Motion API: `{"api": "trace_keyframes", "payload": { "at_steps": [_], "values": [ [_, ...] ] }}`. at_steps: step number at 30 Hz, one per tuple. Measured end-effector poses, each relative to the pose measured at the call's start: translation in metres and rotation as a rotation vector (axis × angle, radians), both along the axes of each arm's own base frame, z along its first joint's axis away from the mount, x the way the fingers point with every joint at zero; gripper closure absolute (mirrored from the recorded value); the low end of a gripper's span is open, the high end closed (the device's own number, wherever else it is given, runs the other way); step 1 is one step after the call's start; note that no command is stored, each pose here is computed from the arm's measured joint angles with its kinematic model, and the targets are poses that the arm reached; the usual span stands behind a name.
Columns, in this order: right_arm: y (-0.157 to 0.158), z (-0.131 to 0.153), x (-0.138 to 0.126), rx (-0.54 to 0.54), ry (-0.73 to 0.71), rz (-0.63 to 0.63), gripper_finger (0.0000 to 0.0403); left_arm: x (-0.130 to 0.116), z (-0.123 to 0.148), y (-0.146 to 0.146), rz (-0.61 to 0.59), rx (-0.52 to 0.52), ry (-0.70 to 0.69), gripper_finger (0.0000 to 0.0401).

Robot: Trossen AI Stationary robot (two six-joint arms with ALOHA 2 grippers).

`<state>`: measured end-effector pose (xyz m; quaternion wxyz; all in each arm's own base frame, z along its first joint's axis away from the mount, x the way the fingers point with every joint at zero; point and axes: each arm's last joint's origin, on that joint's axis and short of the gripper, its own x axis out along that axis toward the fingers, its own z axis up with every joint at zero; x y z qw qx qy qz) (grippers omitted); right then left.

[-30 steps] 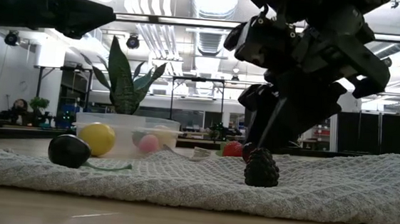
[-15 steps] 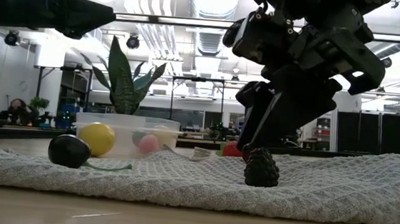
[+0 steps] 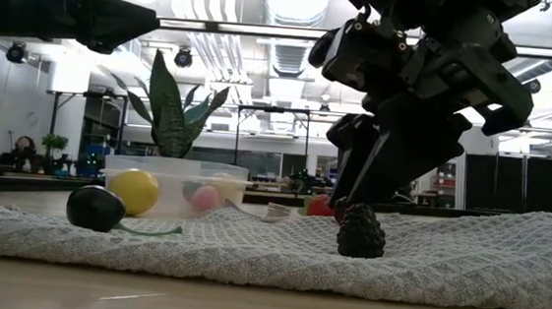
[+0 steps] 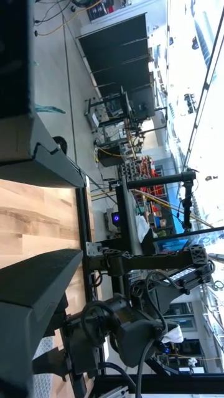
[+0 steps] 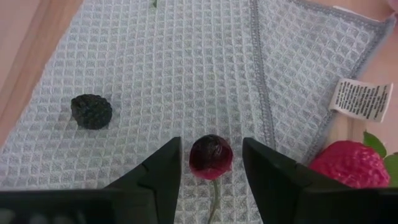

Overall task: Pick and placing Produce into tupperware
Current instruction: Put the red cherry into the container

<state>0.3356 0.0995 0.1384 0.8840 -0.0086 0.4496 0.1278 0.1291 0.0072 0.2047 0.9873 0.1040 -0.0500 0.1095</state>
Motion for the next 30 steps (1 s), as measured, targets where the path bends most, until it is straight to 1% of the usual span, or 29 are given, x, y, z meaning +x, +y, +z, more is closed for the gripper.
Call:
{"api": "trace_keyframes", "payload": {
  "at_steps": [7, 24, 30],
  "values": [
    [-0.0012, -0.0048, -0.0039, -0.002, 0.019, -0.005, 0.0259, 0.0000, 0.0001, 0.0000, 0.000, 0.000, -0.001, 0.0244],
    [-0.0008, -0.0038, -0.0026, 0.014, 0.007, -0.021, 0.0288, 0.0000, 0.0000, 0.0000, 0.000, 0.000, 0.000, 0.0244],
    [-0.0005, -0.0031, -0.0015, 0.019, -0.010, -0.022, 0.0305, 0.0000, 0.0000, 0.0000, 0.000, 0.000, 0.000, 0.0244]
  ]
}}
